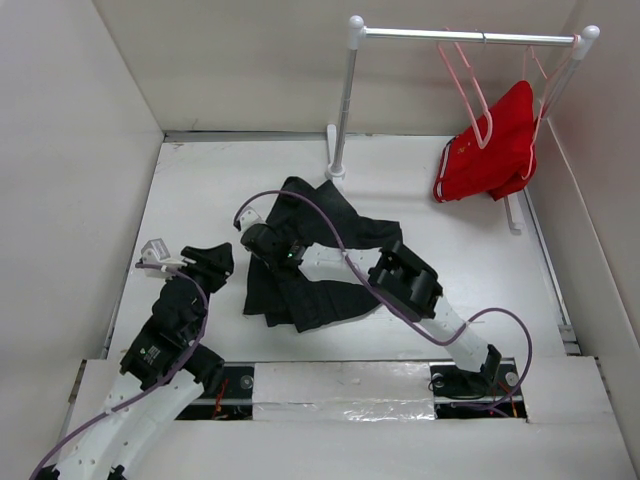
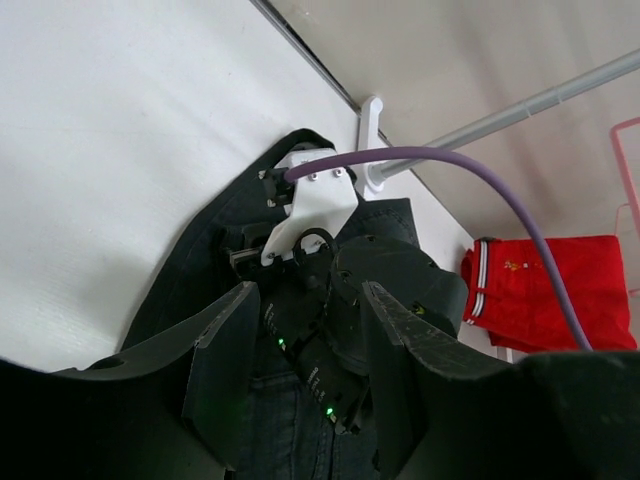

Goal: Place the trousers on the hanger
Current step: Flatten out the trousers at the center of the board.

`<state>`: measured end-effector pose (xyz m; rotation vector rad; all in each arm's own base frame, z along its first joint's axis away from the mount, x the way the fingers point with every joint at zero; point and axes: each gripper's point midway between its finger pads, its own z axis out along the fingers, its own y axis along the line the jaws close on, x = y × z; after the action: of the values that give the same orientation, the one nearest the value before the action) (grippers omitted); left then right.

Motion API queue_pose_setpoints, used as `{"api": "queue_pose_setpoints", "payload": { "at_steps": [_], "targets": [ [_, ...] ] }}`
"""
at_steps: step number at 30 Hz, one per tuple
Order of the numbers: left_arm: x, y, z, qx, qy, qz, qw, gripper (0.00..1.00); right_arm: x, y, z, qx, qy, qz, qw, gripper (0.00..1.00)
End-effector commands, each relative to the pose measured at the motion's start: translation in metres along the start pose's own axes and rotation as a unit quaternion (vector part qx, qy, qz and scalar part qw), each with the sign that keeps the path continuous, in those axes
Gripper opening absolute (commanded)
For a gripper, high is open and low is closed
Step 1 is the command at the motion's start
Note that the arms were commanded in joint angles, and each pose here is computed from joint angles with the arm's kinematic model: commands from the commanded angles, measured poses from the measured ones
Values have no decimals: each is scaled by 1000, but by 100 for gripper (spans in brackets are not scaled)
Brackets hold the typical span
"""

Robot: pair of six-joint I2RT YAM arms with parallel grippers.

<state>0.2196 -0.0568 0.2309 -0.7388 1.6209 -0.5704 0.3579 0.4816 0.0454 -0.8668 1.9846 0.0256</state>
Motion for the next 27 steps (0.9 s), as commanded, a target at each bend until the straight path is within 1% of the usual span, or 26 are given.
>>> {"api": "queue_pose_setpoints", "payload": {
  "at_steps": [1,3,4,6,7,8,9,10,11,13,14,15,16,17,18,19,22,23,25,27],
  "targets": [
    [-4,-3,-1,6,-9,-19,1000,42,-56,-19,-23,34,-70,48,996,1],
    [-2,-1,0,2,-5,-16,1000,42,-70,-28,-37,39,-88,61,993,0],
    [-2,-5,1,10,-8,-19,1000,43,-85,-40,-56,41,-106,72,991,0],
    [9,-9,6,22,11,-3,1000,48,-101,-53,-80,39,-130,102,985,0],
    [12,-13,8,28,17,-1,999,51,-117,-72,-105,40,-162,126,978,0],
    [23,-12,13,23,38,12,999,51,-122,-85,-116,42,-173,134,975,0],
    [29,-12,16,20,46,17,999,51,-125,-91,-128,42,-184,139,972,0],
    [42,-11,23,17,66,26,997,52,-126,-117,-146,54,-194,155,967,0],
    [47,-11,26,18,73,29,997,52,-123,-128,-155,60,-195,163,965,0],
    [59,-11,31,18,90,35,995,53,-110,-154,-171,76,-189,183,962,0],
    [70,-6,35,16,103,40,994,53,-103,-174,-175,87,-189,203,957,0],
    [76,-3,37,12,109,41,993,53,-90,-189,-193,84,-194,214,954,0],
    [79,-3,39,14,108,38,993,54,-83,-199,-202,85,-197,224,951,0],
    [89,5,42,6,119,45,992,54,-75,-209,-209,87,-200,237,947,0],
    [94,8,43,5,126,47,991,56,-60,-225,-224,90,-205,246,943,0],
    [100,10,44,5,135,53,989,60,-52,-231,-229,90,-204,251,942,0],
    [126,15,47,4,185,79,980,60,-21,-253,-251,102,-200,271,936,0],
    [142,19,49,3,214,92,972,60,-8,-257,-254,108,-189,284,934,0],
    [156,26,50,-6,239,107,965,60,20,-276,-270,136,-176,304,926,0],
    [168,40,56,-31,252,127,959,60,36,-290,-280,160,-177,325,915,0]
  ]
}}
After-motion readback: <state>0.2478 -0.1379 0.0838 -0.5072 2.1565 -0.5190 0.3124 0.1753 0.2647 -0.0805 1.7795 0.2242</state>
